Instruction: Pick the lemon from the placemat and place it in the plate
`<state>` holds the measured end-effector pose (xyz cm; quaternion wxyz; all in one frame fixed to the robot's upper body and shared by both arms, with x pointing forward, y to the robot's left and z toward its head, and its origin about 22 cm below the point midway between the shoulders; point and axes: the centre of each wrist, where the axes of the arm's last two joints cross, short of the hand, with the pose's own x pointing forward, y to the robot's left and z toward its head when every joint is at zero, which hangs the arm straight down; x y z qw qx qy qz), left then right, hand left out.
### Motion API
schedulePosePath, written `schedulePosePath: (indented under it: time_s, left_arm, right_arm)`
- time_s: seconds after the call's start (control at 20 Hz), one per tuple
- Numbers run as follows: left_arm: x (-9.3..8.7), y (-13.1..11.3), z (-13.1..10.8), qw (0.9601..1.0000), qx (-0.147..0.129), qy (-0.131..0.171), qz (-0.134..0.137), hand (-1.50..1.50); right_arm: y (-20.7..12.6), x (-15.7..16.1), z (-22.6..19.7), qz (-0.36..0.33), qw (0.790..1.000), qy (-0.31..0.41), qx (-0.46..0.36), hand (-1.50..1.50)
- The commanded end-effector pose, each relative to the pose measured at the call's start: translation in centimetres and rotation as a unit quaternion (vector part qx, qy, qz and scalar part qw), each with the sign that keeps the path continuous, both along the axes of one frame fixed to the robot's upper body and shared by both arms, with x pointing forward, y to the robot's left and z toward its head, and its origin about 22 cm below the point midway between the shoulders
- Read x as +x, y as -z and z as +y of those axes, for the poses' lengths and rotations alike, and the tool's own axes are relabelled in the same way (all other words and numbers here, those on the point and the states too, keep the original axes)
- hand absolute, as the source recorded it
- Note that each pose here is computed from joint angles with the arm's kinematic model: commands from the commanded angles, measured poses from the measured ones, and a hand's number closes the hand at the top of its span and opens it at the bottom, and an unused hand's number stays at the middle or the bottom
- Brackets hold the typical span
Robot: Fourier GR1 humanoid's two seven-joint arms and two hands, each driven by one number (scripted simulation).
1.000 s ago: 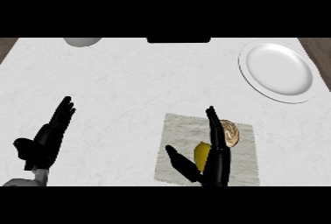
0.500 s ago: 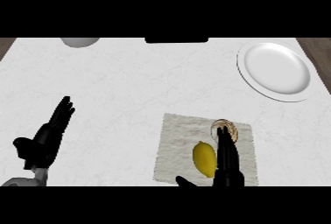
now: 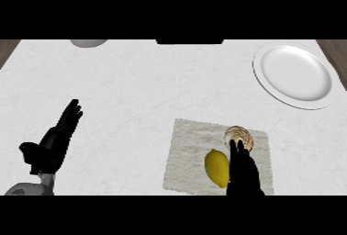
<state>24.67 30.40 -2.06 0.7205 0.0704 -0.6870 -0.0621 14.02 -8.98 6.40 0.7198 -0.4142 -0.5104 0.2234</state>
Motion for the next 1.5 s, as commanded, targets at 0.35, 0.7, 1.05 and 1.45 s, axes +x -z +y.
schedulePosePath:
  time_s: [0.35,0.7,1.05,1.45]
  left_arm:
    - [-0.4,1.4,0.2,1.0000,0.007,-0.004,0.001,0.00]
    - [1.7,0.0,-0.1,1.0000,0.002,0.000,0.008,0.00]
    - [0.7,-0.2,0.5,1.0000,0.000,-0.002,0.006,0.00]
    - [1.1,0.9,-0.6,1.0000,0.001,0.005,0.000,0.00]
  right_arm:
    - [-0.5,0.2,0.0,0.128,0.990,0.048,-0.026,-1.50]
    - [-0.7,3.8,0.1,0.144,0.988,0.052,-0.015,-1.50]
    - [1.0,3.8,-1.1,0.166,0.983,0.058,-0.044,-1.50]
    - [2.3,5.8,-1.0,0.184,0.983,0.004,-0.029,1.50]
